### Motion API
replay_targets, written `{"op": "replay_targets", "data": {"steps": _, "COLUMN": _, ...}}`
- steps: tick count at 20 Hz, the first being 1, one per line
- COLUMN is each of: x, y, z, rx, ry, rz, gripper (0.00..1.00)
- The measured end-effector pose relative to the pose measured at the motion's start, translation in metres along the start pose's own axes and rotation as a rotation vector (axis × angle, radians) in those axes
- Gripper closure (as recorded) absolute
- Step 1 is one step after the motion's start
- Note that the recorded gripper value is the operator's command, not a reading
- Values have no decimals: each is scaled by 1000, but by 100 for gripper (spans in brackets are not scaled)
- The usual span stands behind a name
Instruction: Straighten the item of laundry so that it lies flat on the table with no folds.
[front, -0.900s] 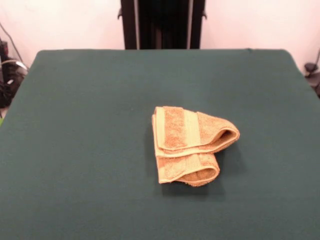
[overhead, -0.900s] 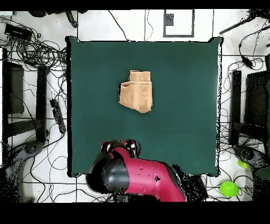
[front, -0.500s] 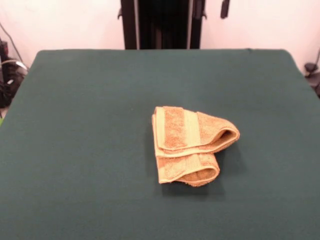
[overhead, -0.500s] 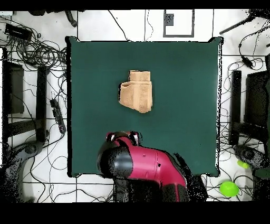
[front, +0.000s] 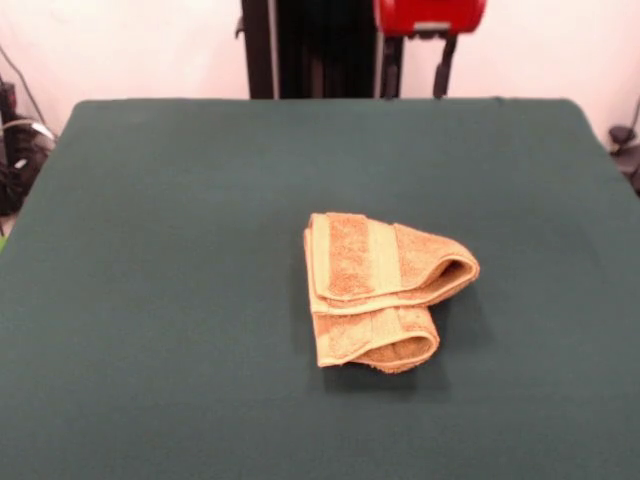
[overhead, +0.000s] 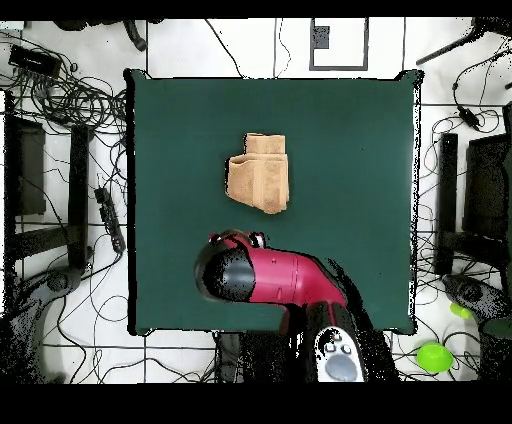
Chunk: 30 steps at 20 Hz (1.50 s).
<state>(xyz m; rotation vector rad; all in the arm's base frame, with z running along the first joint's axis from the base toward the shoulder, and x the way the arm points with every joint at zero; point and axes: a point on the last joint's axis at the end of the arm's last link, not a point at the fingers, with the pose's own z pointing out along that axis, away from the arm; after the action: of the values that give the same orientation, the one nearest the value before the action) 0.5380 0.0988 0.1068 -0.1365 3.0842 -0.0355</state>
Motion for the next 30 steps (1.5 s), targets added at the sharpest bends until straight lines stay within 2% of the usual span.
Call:
{"op": "replay_targets", "data": {"steps": 9, "x": -35, "y": -16, "z": 36, "rx": 7, "ry": -10, "rz": 3, "gripper": 0}}
{"op": "replay_targets", "data": {"steps": 14, "x": -68, "y": -42, "z": 50, "rx": 13, "ry": -39, "rz": 35, "gripper": 0}}
{"op": "replay_targets", "data": {"steps": 20, "x": -110, "y": -64, "z": 52, "rx": 23, "ry": -63, "rz": 53, "gripper": 0}}
{"op": "replay_targets", "data": {"steps": 30, "x": -174, "y": -75, "z": 50, "rx": 35, "ry": -95, "rz": 45, "gripper": 0}}
